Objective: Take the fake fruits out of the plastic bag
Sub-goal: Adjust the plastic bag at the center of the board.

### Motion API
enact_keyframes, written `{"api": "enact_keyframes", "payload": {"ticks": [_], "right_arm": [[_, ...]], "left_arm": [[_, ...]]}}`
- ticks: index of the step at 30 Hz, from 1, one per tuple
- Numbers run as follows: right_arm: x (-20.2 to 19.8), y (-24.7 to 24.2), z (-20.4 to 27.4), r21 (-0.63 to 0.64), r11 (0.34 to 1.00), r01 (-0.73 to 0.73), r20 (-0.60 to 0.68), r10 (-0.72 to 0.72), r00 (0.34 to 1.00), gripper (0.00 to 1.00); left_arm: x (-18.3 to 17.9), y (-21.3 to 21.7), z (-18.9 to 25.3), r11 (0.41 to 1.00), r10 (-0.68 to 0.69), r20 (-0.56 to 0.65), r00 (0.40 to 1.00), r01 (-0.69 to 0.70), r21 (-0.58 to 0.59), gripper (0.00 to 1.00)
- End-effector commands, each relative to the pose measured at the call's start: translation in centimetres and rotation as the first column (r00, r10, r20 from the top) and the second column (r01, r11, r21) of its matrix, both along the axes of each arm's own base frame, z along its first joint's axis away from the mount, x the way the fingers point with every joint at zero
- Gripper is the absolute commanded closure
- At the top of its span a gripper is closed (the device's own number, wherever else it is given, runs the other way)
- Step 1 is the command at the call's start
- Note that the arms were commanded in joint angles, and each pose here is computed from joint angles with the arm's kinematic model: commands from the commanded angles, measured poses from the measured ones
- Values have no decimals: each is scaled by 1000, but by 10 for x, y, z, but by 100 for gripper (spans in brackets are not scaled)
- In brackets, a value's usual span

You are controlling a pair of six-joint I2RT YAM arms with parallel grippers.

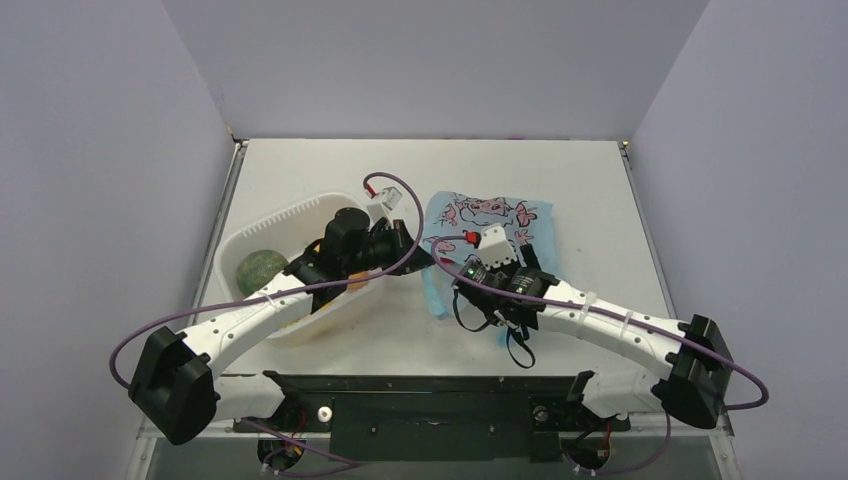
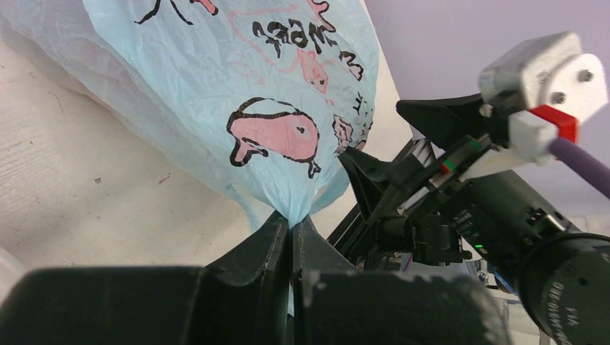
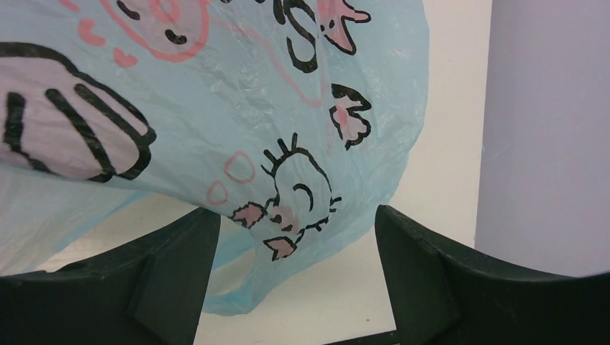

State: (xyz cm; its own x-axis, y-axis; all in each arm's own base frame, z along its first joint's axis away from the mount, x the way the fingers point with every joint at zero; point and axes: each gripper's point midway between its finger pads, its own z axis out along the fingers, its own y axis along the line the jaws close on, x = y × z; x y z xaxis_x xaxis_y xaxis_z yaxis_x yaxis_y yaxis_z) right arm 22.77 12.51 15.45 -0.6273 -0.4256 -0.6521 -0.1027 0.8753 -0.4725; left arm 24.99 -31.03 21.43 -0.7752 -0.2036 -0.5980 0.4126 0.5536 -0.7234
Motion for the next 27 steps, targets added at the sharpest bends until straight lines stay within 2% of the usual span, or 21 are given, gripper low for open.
{"api": "enact_keyframes", "payload": {"ticks": [1, 8, 10, 11, 12, 13, 15, 18, 20, 23, 24, 27], "right_arm": [[20, 0, -3, -6, 999, 52, 63, -52, 997, 25], [36, -31, -26, 21, 974, 225, 34, -225, 974, 27], [38, -37, -28, 29, 969, 246, 23, -247, 969, 39], [38, -35, -27, 40, 971, 236, 14, -236, 972, 57], [39, -33, -25, 54, 972, 228, 14, -230, 973, 69], [39, -31, -18, 78, 975, 207, 17, -208, 978, 90], [36, -25, -1, 111, 980, 162, 38, -167, 985, 100], [31, -18, 21, 161, 983, 92, 52, -102, 993, 100], [21, -8, 21, 221, 974, 42, -16, -40, 999, 100], [6, -3, 15, 242, 970, 18, -106, 8, 994, 100], [1, 0, 13, 249, 968, 7, -126, 26, 992, 100], [-8, -3, 11, 258, 966, -2, -136, 38, 990, 100]], "left_arm": [[2, -2, 36, 997, -17, 82, 997, 23, -79, 100], [4, 6, 39, 997, -4, 87, 996, 10, -70, 100], [5, 9, 39, 998, 6, 87, 996, 0, -67, 100], [5, 10, 38, 998, 8, 86, 996, -2, -66, 100], [5, 11, 36, 998, 12, 82, 997, -7, -61, 100], [4, 12, 34, 998, 12, 80, 997, -8, -56, 100], [4, 14, 29, 999, 14, 71, 997, -11, -41, 100], [4, 21, 18, 999, 34, 51, 998, -34, 10, 100], [6, 26, 15, 997, 45, 66, 997, -49, 59, 100], [11, 39, 10, 982, 69, 68, 995, -79, 169, 100], [19, 43, 18, 975, 86, 108, 990, -106, 196, 100], [22, 54, 14, 950, 96, 104, 990, -122, 289, 100]]}}
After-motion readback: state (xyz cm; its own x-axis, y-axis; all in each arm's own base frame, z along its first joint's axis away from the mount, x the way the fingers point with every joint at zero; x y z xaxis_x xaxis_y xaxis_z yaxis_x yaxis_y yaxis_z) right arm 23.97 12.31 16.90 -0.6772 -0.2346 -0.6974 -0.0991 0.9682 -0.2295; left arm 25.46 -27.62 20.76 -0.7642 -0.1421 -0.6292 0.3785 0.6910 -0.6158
